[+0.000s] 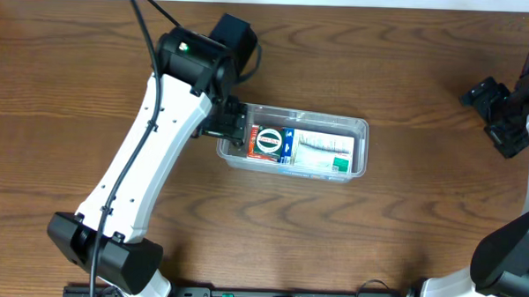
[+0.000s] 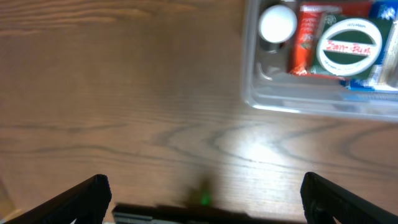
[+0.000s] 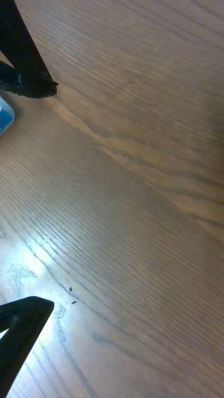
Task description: Pack container
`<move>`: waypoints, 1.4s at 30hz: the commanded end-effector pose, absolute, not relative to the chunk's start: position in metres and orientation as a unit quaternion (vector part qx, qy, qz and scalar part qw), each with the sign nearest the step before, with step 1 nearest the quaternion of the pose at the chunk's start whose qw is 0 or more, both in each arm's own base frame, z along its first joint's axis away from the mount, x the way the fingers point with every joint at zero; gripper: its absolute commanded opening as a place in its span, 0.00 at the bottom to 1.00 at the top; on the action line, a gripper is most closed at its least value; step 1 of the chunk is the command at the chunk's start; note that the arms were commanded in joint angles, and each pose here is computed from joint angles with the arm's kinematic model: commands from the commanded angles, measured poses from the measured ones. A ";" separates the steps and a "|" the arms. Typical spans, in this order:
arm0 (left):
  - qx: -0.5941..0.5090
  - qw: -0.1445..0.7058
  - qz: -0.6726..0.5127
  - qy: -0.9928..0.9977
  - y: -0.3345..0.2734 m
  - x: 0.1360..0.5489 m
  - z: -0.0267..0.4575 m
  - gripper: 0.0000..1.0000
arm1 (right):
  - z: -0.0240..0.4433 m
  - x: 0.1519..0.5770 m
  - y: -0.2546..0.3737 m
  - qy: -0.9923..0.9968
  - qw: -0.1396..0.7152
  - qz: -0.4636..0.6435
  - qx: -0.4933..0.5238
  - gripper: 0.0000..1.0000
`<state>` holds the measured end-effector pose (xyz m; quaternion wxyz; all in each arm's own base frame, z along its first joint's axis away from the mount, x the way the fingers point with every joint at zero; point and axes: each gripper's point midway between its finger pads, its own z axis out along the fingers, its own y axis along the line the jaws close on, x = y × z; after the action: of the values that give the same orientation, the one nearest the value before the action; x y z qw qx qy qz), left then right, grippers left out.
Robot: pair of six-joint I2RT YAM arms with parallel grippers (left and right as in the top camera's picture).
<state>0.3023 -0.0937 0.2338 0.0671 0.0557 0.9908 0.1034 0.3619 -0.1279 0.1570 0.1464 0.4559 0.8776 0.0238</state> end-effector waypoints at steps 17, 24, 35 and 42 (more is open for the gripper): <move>-0.009 0.415 0.016 0.909 -0.016 0.360 0.321 0.98 | 0.160 0.363 -0.130 0.879 0.150 0.022 0.452 0.99; -0.024 0.514 -0.009 0.858 0.008 0.336 0.314 0.98 | 0.160 0.363 -0.130 0.879 0.150 0.022 0.452 0.99; -0.020 0.666 -0.007 0.746 0.007 0.287 0.283 0.98 | 0.160 0.363 -0.130 0.879 0.150 0.022 0.452 0.99; -0.016 0.735 -0.006 0.678 0.006 0.265 0.253 0.98 | 0.160 0.363 -0.130 0.879 0.150 0.022 0.452 0.99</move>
<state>0.2711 0.0067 0.2615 0.7222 -0.0205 0.6913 -0.0087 0.3619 -0.1279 0.1570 0.1463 0.4561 0.8775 0.0240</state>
